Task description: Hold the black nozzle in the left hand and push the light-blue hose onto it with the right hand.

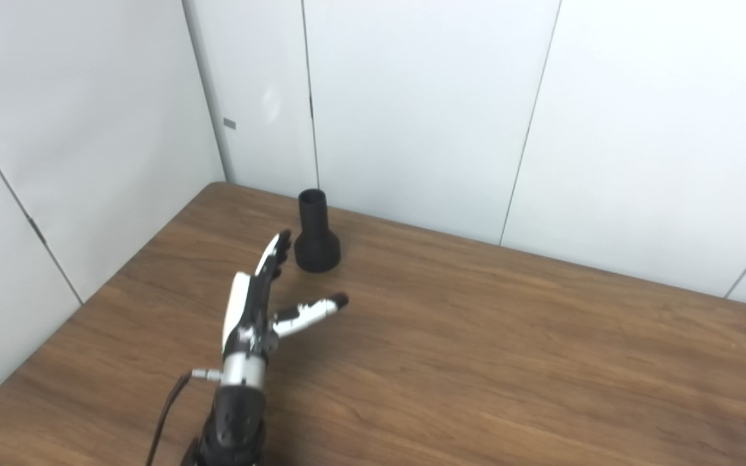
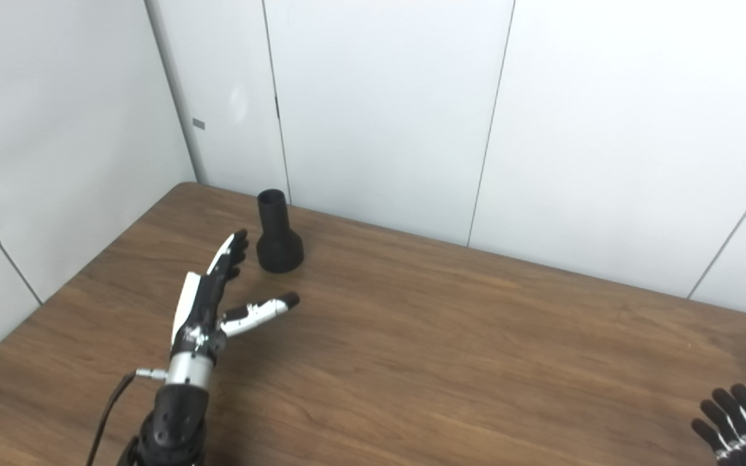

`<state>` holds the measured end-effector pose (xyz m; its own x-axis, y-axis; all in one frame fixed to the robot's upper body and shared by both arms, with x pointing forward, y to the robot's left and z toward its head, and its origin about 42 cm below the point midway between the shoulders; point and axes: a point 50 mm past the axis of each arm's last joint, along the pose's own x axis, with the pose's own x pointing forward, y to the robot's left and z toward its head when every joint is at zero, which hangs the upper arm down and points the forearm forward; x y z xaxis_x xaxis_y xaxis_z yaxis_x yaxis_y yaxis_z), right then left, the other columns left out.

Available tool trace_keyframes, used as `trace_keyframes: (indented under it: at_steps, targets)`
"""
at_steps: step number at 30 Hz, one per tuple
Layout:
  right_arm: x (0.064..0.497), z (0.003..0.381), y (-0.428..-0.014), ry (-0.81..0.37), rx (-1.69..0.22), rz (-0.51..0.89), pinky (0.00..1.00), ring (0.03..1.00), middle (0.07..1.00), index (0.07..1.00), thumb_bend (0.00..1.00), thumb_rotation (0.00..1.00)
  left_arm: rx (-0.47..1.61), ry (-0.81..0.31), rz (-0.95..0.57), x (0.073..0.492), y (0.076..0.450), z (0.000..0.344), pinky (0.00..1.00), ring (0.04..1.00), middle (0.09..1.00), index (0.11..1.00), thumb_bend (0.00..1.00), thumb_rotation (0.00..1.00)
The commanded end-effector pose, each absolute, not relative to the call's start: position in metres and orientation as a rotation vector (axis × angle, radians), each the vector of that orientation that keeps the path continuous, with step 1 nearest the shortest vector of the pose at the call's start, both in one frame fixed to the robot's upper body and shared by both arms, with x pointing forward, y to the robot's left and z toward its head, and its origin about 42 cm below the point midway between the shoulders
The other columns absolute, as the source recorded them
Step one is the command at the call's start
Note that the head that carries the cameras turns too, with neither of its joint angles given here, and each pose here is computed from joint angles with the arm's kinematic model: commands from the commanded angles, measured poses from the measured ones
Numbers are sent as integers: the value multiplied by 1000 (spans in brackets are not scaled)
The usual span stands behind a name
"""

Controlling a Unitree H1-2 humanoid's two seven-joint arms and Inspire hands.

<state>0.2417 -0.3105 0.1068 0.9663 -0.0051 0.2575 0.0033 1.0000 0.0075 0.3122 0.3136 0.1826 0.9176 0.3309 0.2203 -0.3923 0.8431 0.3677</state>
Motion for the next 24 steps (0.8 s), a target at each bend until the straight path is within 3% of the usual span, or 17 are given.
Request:
trace_keyframes:
  at_steps: [1,8,14,24]
  targets:
    - [210,61,-308,-81,44,-43,844,892,902,903,764,954,463,-206,401,321,318,204,941,936,948,962,904,218]
    - [212,58,-307,-75,60,-39,859,910,914,917,755,952,589,-125,431,359,338,204,921,936,931,944,908,241]
    - [213,56,-306,-77,72,-44,852,908,920,925,733,954,710,-68,463,387,347,205,882,949,941,929,930,329]
    - [216,54,-304,-64,69,-35,870,925,921,937,750,969,784,-80,518,419,362,213,957,973,949,932,939,303]
